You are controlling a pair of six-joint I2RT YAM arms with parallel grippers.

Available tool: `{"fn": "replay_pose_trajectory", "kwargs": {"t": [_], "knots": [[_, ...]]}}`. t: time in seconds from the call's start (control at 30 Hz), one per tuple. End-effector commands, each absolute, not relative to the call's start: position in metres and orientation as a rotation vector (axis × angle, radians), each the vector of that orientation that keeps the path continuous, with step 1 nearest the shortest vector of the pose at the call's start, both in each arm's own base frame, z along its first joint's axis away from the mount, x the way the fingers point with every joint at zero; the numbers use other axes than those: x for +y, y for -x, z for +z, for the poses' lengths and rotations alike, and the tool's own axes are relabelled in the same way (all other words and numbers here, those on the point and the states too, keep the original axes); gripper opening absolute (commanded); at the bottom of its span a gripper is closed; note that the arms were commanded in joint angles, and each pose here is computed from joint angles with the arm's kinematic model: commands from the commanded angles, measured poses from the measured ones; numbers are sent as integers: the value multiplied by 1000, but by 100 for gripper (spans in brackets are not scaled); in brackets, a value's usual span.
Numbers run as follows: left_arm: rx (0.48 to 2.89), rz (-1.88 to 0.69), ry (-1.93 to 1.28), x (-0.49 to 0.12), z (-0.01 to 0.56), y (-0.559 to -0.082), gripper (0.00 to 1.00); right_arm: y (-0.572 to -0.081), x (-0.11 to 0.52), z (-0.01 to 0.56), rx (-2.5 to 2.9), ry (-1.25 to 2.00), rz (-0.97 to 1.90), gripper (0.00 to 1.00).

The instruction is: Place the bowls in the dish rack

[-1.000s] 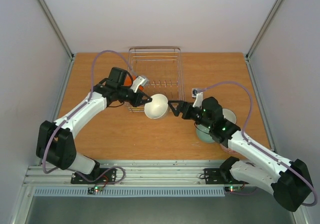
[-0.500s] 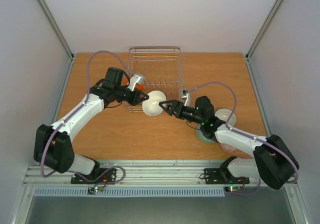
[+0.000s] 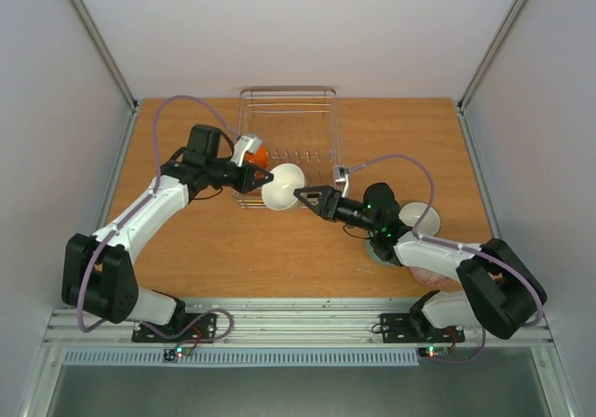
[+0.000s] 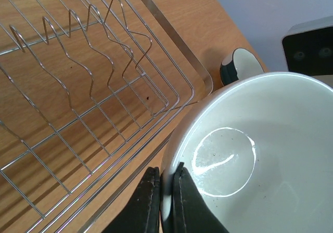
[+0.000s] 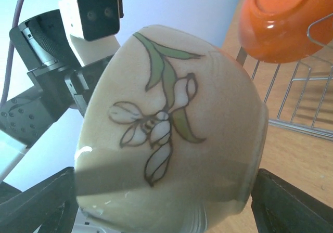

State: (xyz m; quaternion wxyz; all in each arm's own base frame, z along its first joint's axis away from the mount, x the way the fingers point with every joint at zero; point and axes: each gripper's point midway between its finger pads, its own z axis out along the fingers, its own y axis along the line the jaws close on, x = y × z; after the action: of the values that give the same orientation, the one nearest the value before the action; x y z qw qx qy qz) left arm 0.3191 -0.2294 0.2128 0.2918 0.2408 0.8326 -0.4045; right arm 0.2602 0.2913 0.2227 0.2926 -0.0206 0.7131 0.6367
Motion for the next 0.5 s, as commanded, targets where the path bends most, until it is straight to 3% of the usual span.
{"fn": "replay_pose_trajectory", "kwargs": {"t": [0.0, 0.17, 0.23, 0.27, 0.4, 0.43, 0.47], "knots": [[2117, -1151, -668, -239, 230, -324, 0, -258, 297, 232, 1832, 90, 1790, 88], [2122, -1179, -668, -240, 226, -322, 0, -263, 302, 225, 1830, 84, 1808, 85], [2129, -1186, -667, -241, 223, -322, 1, -264, 303, 224, 1829, 90, 1814, 77], [2130, -1191, -667, -241, 223, -322, 1, -264, 304, 224, 1827, 96, 1816, 70], [2136, -1189, -672, -241, 219, -322, 1, -267, 307, 221, 1836, 99, 1821, 11], [2139, -1187, -672, -241, 218, -322, 0, -267, 308, 221, 1840, 99, 1819, 3], [2138, -1183, -673, -241, 219, -322, 0, -268, 308, 221, 1839, 102, 1816, 1]]}}
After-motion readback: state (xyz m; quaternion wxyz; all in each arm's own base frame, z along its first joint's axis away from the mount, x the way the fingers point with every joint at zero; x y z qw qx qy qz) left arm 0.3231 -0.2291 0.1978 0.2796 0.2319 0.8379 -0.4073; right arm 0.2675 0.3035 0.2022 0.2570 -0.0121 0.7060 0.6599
